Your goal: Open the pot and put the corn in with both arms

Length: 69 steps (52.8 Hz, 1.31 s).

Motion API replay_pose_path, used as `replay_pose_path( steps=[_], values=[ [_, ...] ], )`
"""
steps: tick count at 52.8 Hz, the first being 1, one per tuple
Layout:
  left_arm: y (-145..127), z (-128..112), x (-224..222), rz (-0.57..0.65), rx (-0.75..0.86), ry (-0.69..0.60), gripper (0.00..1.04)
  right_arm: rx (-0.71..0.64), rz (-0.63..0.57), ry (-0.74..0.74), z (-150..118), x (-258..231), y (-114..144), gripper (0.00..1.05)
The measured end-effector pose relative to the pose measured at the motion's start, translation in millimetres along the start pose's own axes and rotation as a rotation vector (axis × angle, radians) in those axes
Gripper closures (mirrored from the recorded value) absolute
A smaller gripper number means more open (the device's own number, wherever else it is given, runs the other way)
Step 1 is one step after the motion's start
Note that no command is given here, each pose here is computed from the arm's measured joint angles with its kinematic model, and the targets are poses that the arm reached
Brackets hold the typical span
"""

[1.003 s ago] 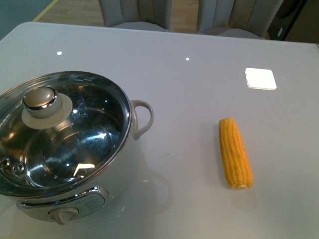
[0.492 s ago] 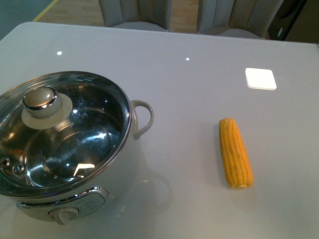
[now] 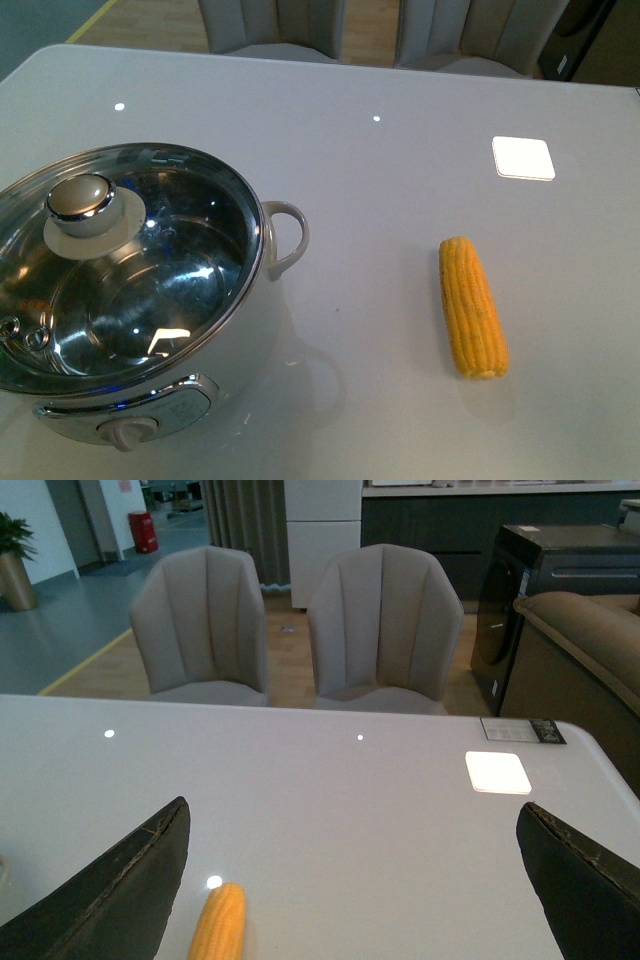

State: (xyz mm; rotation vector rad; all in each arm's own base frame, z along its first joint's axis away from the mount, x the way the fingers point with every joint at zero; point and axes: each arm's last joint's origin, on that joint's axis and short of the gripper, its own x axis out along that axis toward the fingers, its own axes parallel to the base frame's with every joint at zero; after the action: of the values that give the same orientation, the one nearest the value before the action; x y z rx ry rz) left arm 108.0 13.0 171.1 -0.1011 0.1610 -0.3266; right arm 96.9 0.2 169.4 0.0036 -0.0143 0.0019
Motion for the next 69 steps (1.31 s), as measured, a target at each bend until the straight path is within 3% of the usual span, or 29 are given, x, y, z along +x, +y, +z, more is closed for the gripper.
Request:
replay_pose_path(
  steps=[20,40,51,69],
  values=[
    [40.4,19.3,60.9,-0.076,-0.074,-0.020,0.07,0.000,0.000,0.000,0.0,0.0,0.0,0.09],
    [54.8,-41.8,113.4,-0.173,0.002,0.045,0.07,0.000,0.000,0.000,0.0,0.0,0.0,0.09],
    [53.1,-54.9,127.2,-0.170,0.088,0.040,0.07,0.000,0.000,0.000,0.0,0.0,0.0,0.09],
    [51.2,-60.2,129.2,-0.158,0.081,0.060,0.07,0.000,0.000,0.000,0.0,0.0,0.0,0.09]
  ],
)
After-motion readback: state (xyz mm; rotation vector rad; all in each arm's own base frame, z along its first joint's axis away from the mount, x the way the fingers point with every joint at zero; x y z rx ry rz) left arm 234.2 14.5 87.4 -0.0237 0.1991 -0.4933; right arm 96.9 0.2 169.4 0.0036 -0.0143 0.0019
